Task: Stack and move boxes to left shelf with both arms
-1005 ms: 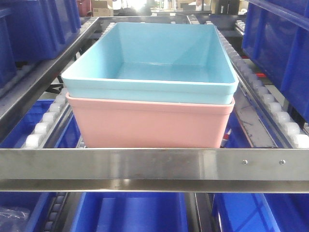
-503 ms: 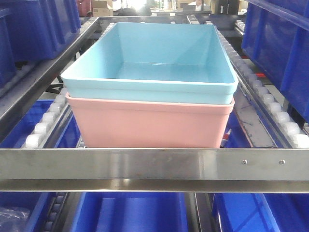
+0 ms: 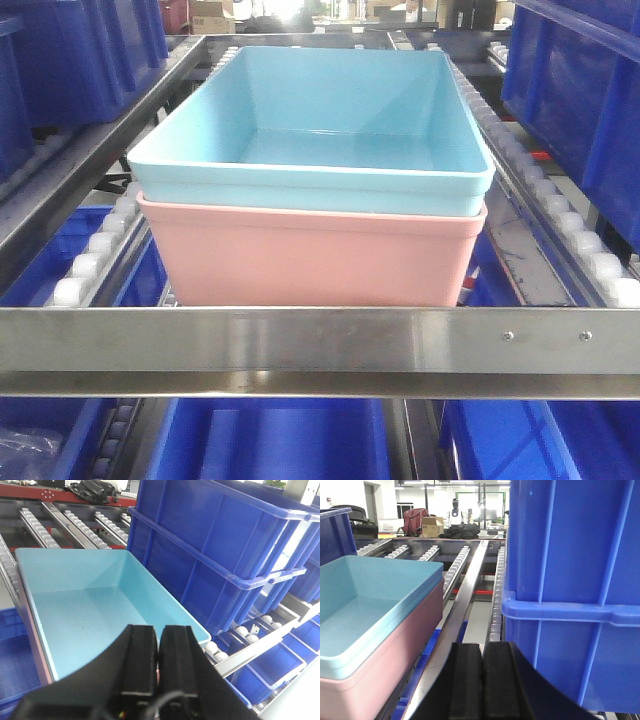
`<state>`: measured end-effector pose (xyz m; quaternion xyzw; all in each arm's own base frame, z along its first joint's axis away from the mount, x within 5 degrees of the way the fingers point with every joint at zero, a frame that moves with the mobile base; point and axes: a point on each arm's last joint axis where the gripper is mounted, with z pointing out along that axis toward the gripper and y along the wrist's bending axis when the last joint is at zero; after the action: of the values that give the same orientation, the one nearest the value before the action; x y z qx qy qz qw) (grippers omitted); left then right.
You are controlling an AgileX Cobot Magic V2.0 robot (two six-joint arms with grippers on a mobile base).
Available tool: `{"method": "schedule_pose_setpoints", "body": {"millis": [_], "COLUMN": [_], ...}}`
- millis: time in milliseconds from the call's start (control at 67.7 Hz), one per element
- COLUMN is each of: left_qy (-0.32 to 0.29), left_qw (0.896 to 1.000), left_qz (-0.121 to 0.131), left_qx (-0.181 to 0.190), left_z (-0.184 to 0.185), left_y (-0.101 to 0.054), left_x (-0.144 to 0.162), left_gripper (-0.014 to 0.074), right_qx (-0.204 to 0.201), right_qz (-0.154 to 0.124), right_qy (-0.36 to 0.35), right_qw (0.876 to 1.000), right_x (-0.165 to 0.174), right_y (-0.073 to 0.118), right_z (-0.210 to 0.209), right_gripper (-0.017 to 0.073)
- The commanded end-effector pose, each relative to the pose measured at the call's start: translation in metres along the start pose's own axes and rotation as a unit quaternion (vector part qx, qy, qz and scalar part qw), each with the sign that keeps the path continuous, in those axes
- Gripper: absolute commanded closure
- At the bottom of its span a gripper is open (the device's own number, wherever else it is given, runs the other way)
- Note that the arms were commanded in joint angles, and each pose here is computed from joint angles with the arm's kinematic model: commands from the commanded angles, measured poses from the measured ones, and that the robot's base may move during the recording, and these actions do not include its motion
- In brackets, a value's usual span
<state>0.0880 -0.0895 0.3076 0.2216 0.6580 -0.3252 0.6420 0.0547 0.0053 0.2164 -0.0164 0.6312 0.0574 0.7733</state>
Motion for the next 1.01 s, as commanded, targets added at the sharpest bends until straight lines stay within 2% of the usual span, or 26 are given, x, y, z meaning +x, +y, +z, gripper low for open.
{"method": "schedule_pose_setpoints", "body": {"millis": [0,576,621,665,695,828,946,990], "left_qy": [-0.053,-0.057,-0.057,-0.057,-0.057,-0.073,-0.077,-0.078], "left_qw": [0.999,0.998,0.998,0.998,0.997,0.993,0.982,0.978], "left_qz": [-0.004,-0.001,0.007,0.029,0.043,0.050,0.058,0.051], "left_qx": [0.011,0.007,0.004,-0.004,-0.012,-0.076,-0.159,-0.187], "left_z": [0.000,-0.001,-0.001,-0.001,-0.003,-0.021,-0.047,-0.058], "left_y": [-0.003,-0.002,-0.001,0.000,0.002,0.017,0.029,0.031], "left_x": [-0.017,-0.018,-0.017,-0.016,-0.015,-0.007,0.010,0.017], "left_gripper": [0.0596,0.0596,0.0596,0.0596,0.0596,0.0596,0.0596,0.0596], "right_qx": [0.002,0.002,0.002,0.002,0.002,0.002,0.002,0.002], "right_qz": [-0.006,-0.006,-0.006,-0.006,-0.006,-0.006,-0.006,-0.006], "right_qy": [-0.066,-0.065,-0.065,-0.065,-0.065,-0.065,-0.065,-0.065], "right_qw": [0.998,0.998,0.998,0.998,0.998,0.998,0.998,0.998], "right_x": [-0.016,-0.016,-0.016,-0.016,-0.016,-0.016,-0.016,-0.016], "right_y": [0.000,0.000,0.000,0.000,0.000,0.000,0.000,0.000], "right_z": [-0.002,-0.002,-0.002,-0.002,-0.002,-0.002,-0.002,-0.002], "right_gripper": [0.0511,0.0511,0.0511,0.0511,0.0511,0.0511,0.0511,0.0511]}}
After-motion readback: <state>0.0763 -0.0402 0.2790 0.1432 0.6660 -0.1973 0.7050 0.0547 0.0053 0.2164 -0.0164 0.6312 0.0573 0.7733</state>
